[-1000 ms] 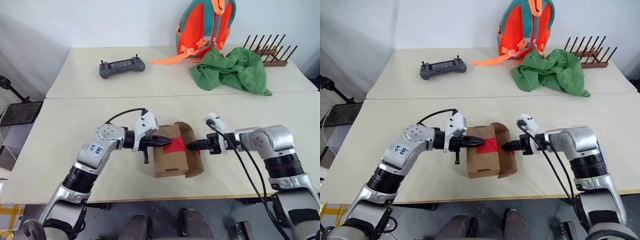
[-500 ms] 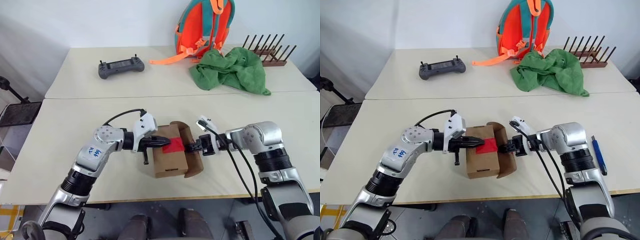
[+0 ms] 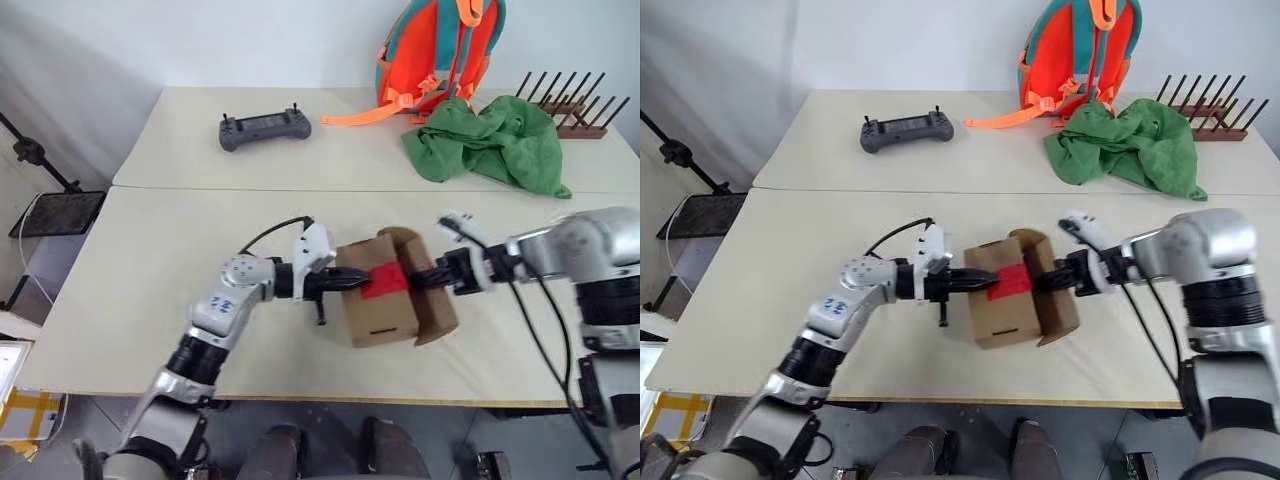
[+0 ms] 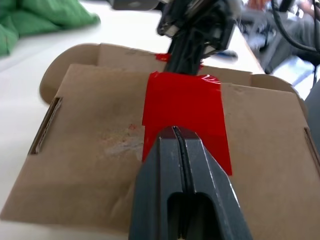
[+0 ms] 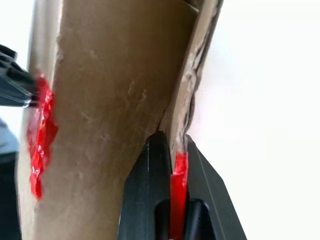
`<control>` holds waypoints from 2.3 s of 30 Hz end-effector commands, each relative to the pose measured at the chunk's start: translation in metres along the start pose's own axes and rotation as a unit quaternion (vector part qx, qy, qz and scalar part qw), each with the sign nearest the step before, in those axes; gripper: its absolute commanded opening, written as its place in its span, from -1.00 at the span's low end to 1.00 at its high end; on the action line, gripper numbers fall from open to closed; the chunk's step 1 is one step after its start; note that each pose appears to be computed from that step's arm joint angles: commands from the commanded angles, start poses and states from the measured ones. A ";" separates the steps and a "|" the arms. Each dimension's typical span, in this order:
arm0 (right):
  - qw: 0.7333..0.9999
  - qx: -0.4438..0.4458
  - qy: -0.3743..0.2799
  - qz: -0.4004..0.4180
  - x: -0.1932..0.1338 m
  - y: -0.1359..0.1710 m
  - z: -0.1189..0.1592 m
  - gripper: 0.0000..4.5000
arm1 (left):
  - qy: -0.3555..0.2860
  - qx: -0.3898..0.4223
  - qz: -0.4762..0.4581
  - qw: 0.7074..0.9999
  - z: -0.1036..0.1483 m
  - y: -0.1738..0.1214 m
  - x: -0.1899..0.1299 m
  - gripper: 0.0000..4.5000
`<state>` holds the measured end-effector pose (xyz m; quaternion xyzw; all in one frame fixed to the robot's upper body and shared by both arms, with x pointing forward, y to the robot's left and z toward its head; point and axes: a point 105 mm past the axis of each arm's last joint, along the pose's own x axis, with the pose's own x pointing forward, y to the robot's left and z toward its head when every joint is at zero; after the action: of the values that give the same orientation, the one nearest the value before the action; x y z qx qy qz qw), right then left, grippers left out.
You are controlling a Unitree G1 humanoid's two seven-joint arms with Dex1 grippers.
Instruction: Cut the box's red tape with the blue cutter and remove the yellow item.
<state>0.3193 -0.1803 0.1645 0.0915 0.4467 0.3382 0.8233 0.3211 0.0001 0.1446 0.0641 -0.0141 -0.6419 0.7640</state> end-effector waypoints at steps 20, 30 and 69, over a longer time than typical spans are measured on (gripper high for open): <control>0.995 -0.101 0.014 0.000 -0.014 0.055 0.037 -0.98 | -0.032 -0.040 0.059 0.997 -0.008 0.003 -0.012 -1.00; 0.986 -0.150 0.064 -0.037 -0.004 0.063 0.039 -0.98 | -0.027 -0.046 0.041 0.998 -0.003 -0.005 -0.013 -1.00; 0.984 -0.141 0.044 -0.098 -0.044 0.026 0.015 -0.98 | 0.083 -0.109 0.055 0.989 -0.007 0.004 -0.057 -1.00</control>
<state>0.3054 -0.1914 0.2100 -0.0783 0.4521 0.3075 0.8336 0.3197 0.0592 0.1512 0.0386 0.0928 -0.5897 0.8013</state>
